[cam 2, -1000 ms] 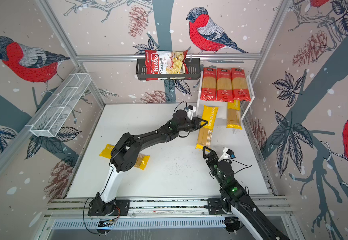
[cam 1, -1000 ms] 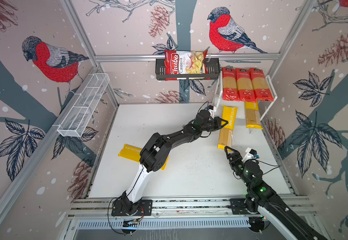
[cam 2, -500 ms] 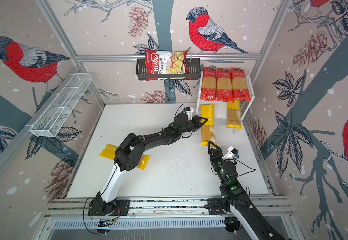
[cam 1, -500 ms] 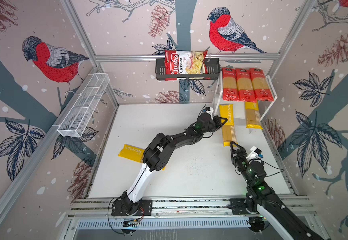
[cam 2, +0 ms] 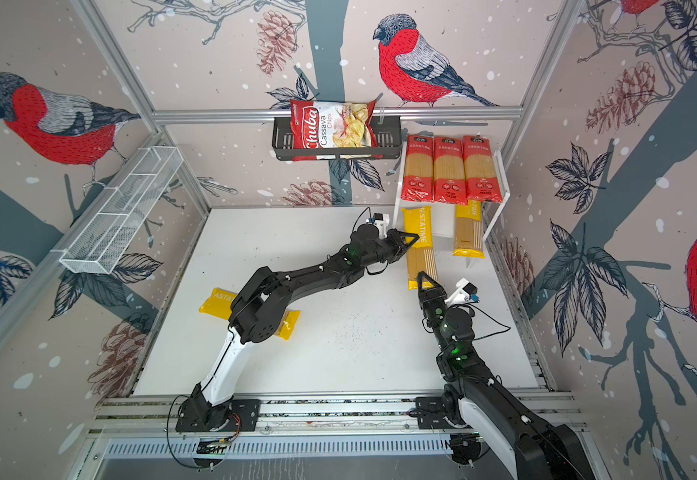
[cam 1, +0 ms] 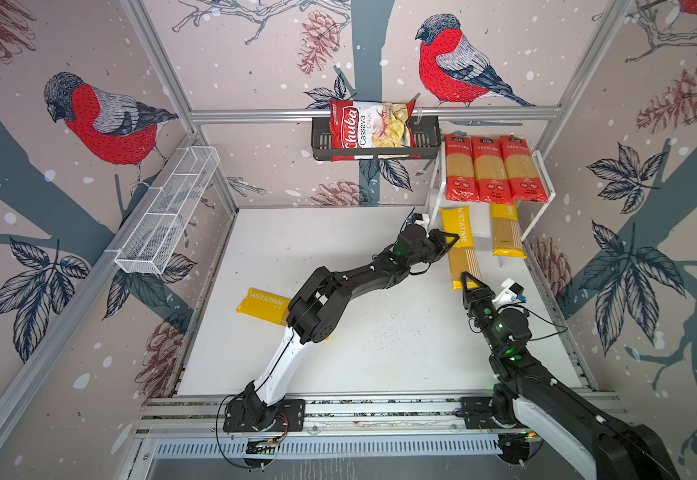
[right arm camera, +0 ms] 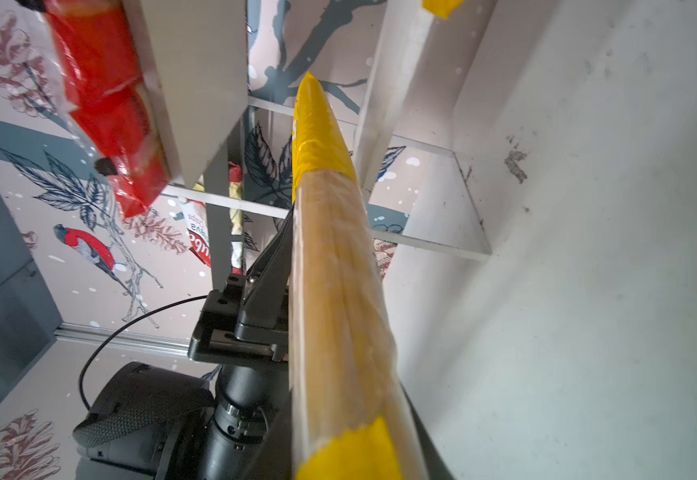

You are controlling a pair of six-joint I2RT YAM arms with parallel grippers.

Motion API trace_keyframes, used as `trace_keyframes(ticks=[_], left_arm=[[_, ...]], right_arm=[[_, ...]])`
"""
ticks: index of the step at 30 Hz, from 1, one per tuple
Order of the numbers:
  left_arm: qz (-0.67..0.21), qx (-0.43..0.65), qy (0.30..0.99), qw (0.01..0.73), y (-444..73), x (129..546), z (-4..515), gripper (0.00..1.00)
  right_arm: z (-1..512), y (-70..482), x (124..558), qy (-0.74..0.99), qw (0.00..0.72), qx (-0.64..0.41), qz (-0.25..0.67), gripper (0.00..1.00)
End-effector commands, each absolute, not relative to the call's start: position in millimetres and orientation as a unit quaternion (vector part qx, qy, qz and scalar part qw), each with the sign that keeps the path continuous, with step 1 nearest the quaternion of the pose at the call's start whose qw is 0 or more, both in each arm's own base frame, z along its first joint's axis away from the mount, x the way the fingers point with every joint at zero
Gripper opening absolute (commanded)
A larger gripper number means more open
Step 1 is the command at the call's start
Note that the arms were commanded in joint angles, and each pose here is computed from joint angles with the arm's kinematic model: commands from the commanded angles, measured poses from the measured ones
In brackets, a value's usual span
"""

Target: Place and organize the pasta boxes and bags onto the shelf

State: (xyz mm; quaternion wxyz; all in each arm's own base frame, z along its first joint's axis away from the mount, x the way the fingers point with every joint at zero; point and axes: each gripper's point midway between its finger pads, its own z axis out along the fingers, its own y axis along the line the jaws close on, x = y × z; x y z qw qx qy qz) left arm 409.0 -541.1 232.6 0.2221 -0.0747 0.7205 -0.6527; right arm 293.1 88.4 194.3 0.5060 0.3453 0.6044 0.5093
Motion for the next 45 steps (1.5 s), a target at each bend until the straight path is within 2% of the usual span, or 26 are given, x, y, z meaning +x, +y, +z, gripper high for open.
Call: trace_keyframes(ticks=[1, 6, 10, 18, 33, 39, 45], left_arm=[[-0.696, -0.040, 0.669, 0.258, -541, 412, 279, 0.27], [-0.686, -0.035, 0.678, 0.261, -526, 413, 269, 0.48], [-0.672, -0.028, 0.688, 0.274, -508, 402, 263, 0.55], [-0.667, 0.000, 0.684, 0.295, -477, 367, 275, 0.56], [-0.639, -0.013, 0.705, 0.307, -403, 313, 234, 0.55], [-0.613, -0.011, 0.721, 0.322, -385, 305, 226, 0.55], [-0.608, -0.019, 0.726, 0.322, -376, 302, 217, 0.55]], right_arm=[[224, 75, 300, 0.565, 0.554, 0.344, 0.505, 0.22], [239, 62, 321, 0.557, 0.571, 0.347, 0.493, 0.17], [246, 51, 337, 0.554, 0.580, 0.349, 0.484, 0.15], [244, 28, 357, 0.550, 0.586, 0.369, 0.467, 0.13], [261, 17, 405, 0.561, 0.580, 0.363, 0.465, 0.12], [251, 12, 417, 0.576, 0.568, 0.366, 0.460, 0.18], [241, 13, 415, 0.588, 0.557, 0.370, 0.456, 0.38]])
